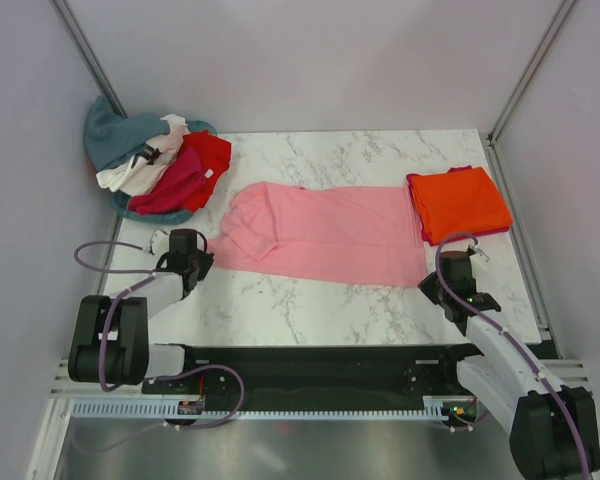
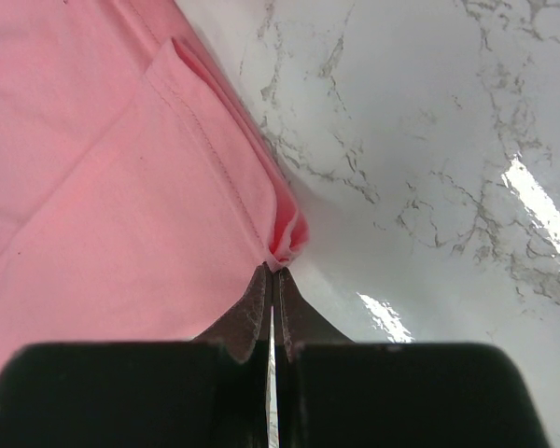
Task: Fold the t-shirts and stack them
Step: Fold the tshirt
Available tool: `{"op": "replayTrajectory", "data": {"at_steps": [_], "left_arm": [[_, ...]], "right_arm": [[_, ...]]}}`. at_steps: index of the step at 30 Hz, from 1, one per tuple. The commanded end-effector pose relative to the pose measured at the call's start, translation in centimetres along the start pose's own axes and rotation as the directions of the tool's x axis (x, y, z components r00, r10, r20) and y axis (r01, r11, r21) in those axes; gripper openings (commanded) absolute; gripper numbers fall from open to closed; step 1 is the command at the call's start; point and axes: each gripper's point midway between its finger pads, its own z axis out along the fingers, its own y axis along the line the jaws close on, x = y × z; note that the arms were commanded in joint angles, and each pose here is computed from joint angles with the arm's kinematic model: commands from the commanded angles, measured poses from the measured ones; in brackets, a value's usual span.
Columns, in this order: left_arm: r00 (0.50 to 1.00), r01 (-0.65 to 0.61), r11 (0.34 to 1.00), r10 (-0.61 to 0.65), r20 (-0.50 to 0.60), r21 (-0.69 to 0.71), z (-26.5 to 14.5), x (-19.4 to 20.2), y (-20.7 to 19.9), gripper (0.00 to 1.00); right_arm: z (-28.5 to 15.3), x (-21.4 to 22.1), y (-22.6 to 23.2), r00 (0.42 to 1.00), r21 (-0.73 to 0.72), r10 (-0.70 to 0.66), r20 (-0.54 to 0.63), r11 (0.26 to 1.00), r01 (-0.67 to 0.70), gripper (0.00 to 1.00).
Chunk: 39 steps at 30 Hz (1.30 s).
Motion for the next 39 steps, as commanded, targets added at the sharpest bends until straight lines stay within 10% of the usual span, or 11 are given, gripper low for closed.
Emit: {"op": "replayTrajectory", "data": {"at_steps": [1, 13, 25, 39], "left_arm": [[0.999, -0.015, 1.000, 0.016, 0.035, -0.014, 0.7, -1.0, -0.4, 0.04], [0.995, -0.039, 0.999, 0.042, 0.089, -0.038, -2.8, -3.3, -0.6, 0.02], [0.974, -0.085, 0.982, 0.047, 0.221, 0.168, -14.1, -12.6, -12.1, 0.02], [0.988, -0.123, 0.992, 0.119, 0.096, 0.037, -13.7, -5.4, -0.6, 0.02]], "right_arm": [[0.0, -0.2, -0.2, 1.000, 0.000, 0.024, 0.017, 1.000, -0.024, 0.00], [-0.6, -2.4, 2.1, 0.988, -0.070, 0.131, 0.086, 0.990, -0.126, 0.00], [-6.9, -14.3, 13.8, 0.948, -0.262, 0.196, 0.251, 0.957, -0.128, 0.00], [-5.3, -4.1, 3.8, 0.976, -0.156, 0.201, 0.088, 0.970, -0.185, 0.00]]}}
